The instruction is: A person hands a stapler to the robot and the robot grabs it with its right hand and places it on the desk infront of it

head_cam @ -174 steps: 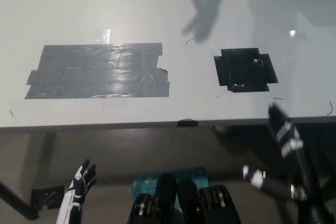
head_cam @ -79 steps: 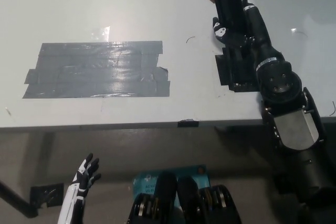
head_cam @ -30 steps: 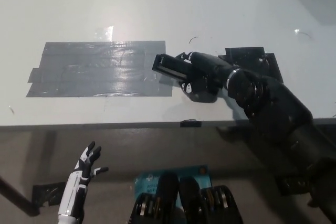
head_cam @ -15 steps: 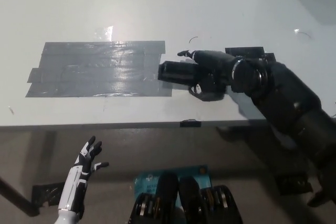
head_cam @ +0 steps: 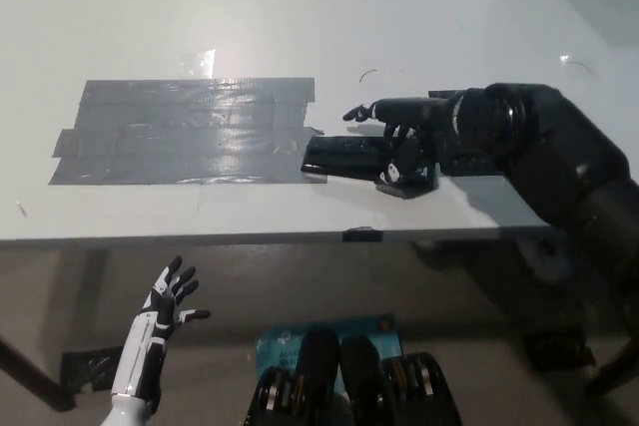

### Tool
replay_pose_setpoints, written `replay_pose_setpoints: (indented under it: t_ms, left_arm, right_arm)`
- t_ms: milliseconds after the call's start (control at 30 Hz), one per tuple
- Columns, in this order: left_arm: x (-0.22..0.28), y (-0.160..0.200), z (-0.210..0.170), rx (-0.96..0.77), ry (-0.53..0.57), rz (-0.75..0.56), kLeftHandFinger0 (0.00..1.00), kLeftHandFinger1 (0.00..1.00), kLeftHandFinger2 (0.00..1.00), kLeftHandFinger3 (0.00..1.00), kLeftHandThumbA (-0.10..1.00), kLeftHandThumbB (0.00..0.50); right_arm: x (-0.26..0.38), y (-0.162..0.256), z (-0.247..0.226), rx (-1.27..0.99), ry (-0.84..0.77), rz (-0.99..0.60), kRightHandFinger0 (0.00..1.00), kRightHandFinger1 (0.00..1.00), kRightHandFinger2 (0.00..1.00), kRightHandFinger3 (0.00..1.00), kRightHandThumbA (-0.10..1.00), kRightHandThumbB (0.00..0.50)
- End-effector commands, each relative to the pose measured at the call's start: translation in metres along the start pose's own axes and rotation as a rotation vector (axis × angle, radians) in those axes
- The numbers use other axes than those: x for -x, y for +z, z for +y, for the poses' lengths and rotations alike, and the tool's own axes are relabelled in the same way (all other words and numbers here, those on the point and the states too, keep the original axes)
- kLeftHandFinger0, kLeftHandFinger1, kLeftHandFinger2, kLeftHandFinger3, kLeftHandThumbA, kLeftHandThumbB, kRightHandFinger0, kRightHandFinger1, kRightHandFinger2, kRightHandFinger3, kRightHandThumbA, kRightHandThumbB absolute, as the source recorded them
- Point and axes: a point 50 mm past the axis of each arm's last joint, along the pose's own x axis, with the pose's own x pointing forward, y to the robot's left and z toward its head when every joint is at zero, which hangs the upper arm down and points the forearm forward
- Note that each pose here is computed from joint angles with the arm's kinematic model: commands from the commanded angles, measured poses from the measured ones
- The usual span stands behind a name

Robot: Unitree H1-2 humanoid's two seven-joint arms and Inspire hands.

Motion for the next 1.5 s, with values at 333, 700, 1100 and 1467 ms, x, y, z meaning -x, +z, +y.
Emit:
replay_pose_setpoints:
  t_ms: [333, 700, 1100, 1467]
  left_arm:
    - [-0.018, 0.015, 0.007, -0.019, -0.009, -0.076, 0.69, 0.93, 0.99, 1.0, 1.0, 0.5]
    - [-0.024, 0.018, 0.005, -0.018, -0.011, -0.088, 0.67, 0.93, 0.99, 1.0, 1.0, 0.5]
    - [-0.03, 0.018, 0.005, -0.04, -0.06, -0.093, 1.0, 1.0, 1.0, 1.0, 1.0, 0.5]
    - [0.003, 0.0, -0.001, 0.034, -0.232, -0.007, 1.0, 1.0, 1.0, 1.0, 1.0, 0.5]
  right_arm:
    - [0.113, -0.014, -0.094, -0.463, 0.092, -0.184, 1.0, 1.0, 1.0, 1.0, 0.73, 0.5]
    - [0.275, 0.034, -0.171, -0.454, -0.748, -0.632, 1.0, 1.0, 1.0, 1.0, 1.0, 0.5]
    - [0.347, 0.025, -0.03, -0.405, -1.055, -0.918, 1.0, 1.0, 1.0, 1.0, 1.0, 0.5]
    - [0.284, 0.041, 0.182, -0.81, -0.948, -0.854, 1.0, 1.0, 1.0, 1.0, 1.0, 0.426]
